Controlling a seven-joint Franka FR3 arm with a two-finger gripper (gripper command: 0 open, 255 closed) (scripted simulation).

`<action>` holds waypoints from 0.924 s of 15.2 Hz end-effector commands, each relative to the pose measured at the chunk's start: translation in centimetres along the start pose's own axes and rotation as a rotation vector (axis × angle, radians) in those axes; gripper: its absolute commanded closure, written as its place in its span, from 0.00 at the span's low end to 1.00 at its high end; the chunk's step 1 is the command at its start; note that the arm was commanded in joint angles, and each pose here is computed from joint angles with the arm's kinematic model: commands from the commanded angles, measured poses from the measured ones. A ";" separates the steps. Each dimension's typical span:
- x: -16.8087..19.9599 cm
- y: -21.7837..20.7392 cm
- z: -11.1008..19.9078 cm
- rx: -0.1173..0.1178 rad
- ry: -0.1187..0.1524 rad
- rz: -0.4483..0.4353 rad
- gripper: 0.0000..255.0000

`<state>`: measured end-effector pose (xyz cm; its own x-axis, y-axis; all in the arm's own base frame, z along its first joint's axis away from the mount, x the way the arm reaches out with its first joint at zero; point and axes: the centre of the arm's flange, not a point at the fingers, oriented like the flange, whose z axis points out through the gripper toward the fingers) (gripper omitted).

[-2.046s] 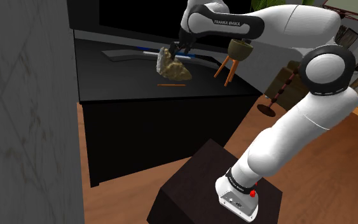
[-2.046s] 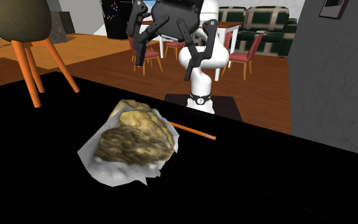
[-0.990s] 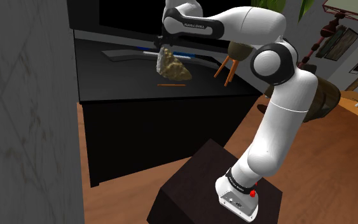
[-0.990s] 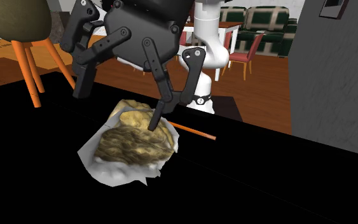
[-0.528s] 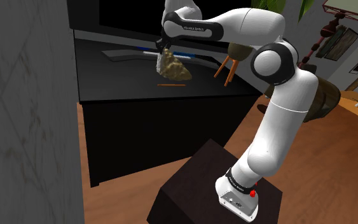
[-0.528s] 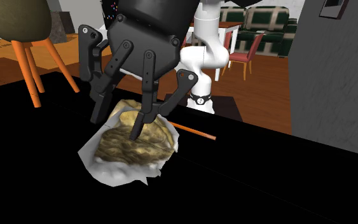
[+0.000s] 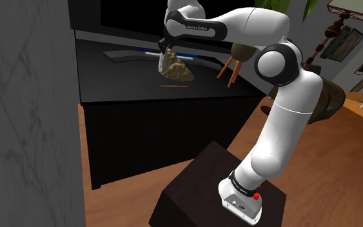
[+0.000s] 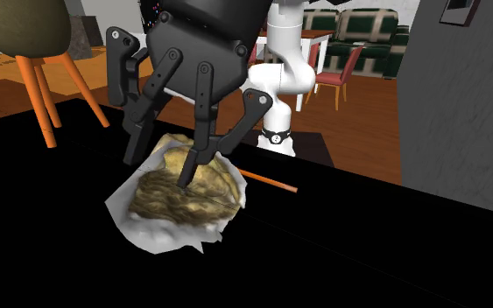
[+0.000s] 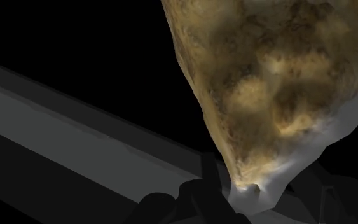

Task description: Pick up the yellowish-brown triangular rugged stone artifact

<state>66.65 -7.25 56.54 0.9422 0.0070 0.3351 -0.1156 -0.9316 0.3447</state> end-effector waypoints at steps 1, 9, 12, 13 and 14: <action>0.3 0.3 -0.9 0.000 0.000 0.000 1.00; 1.7 1.8 -4.6 0.000 0.000 0.000 1.00; 2.3 2.3 -5.9 0.000 0.000 0.000 1.00; 2.4 2.5 -6.4 0.000 0.000 0.000 1.00; 2.5 2.5 -6.5 0.000 0.000 0.000 1.00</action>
<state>66.67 -7.25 63.45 0.9433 0.0067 0.3320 -0.1145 -0.9319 0.3441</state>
